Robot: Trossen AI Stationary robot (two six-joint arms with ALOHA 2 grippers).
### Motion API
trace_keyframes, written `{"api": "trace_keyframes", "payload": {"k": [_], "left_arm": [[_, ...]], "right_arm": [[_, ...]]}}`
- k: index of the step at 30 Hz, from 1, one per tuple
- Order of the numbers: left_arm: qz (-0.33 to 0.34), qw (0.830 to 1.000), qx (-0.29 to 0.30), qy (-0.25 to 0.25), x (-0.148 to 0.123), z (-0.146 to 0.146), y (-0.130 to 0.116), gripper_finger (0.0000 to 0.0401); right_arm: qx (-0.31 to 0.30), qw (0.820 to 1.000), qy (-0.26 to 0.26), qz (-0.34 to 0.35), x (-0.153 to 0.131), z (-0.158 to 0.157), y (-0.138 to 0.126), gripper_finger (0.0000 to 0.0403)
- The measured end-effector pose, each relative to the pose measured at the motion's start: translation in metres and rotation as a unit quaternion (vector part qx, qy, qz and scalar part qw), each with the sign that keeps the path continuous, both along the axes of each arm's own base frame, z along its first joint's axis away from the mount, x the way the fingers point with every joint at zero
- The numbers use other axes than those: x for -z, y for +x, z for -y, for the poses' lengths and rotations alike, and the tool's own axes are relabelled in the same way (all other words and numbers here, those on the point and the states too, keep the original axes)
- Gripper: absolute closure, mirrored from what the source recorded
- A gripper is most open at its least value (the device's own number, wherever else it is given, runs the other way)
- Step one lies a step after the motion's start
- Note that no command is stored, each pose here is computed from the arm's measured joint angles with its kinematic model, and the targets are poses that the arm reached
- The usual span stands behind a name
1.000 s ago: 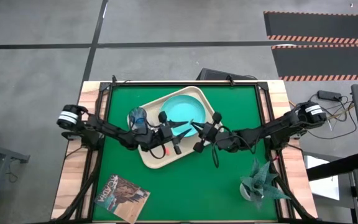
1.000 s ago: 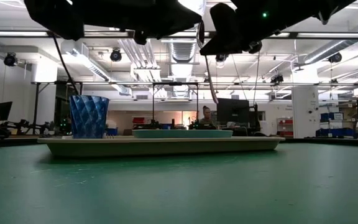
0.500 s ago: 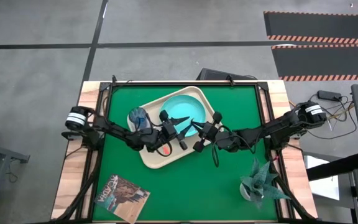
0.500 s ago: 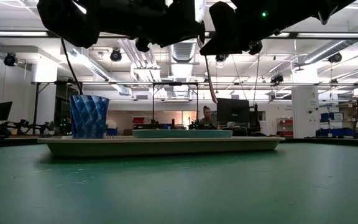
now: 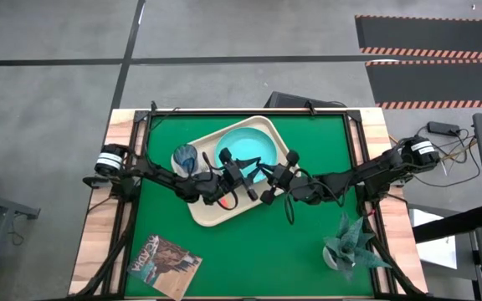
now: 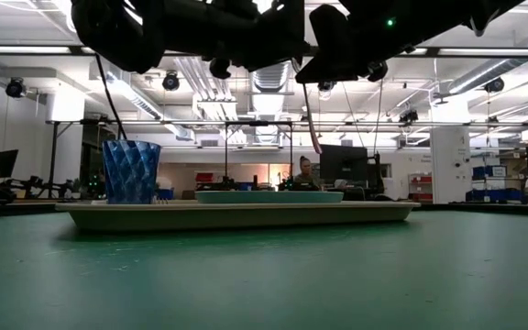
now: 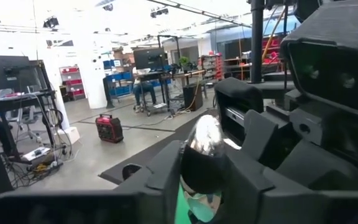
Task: Pick and place plate/cup/fork/spoon on tray
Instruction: Put the orange spoon on the white tray to the left of the orange fork
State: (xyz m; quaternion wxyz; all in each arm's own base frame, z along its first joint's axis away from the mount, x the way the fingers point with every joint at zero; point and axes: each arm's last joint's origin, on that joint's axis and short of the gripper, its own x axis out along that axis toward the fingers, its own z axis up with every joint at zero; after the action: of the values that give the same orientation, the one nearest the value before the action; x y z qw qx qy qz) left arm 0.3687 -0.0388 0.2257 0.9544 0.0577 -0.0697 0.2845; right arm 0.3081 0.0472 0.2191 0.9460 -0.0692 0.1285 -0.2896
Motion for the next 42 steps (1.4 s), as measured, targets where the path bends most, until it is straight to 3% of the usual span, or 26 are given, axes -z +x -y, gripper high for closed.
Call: {"api": "trace_keyframes", "payload": {"k": [4,6,25,34,42], "left_arm": [[0.000,1.000,-0.010,-0.002,0.000,-0.001,0.000,0.0379],[0.003,1.000,-0.011,-0.004,0.000,-0.001,0.000,0.0390],[0.009,0.999,-0.023,-0.028,-0.002,0.000,-0.002,0.0393],[0.002,0.999,-0.034,-0.029,0.001,-0.001,-0.004,0.0393],[-0.007,0.999,-0.040,-0.035,-0.001,-0.001,-0.009,0.0393]], "right_arm": [[0.004,1.000,0.004,0.003,0.000,0.000,0.000,0.0394],[0.006,1.000,0.010,0.007,0.000,0.000,0.000,0.0392],[0.004,0.999,0.031,0.018,-0.005,0.001,-0.004,0.0282],[-0.008,0.999,0.045,0.021,-0.020,0.003,-0.016,0.0263],[-0.031,0.997,0.061,0.020,-0.053,0.009,-0.049,0.0267]]}}
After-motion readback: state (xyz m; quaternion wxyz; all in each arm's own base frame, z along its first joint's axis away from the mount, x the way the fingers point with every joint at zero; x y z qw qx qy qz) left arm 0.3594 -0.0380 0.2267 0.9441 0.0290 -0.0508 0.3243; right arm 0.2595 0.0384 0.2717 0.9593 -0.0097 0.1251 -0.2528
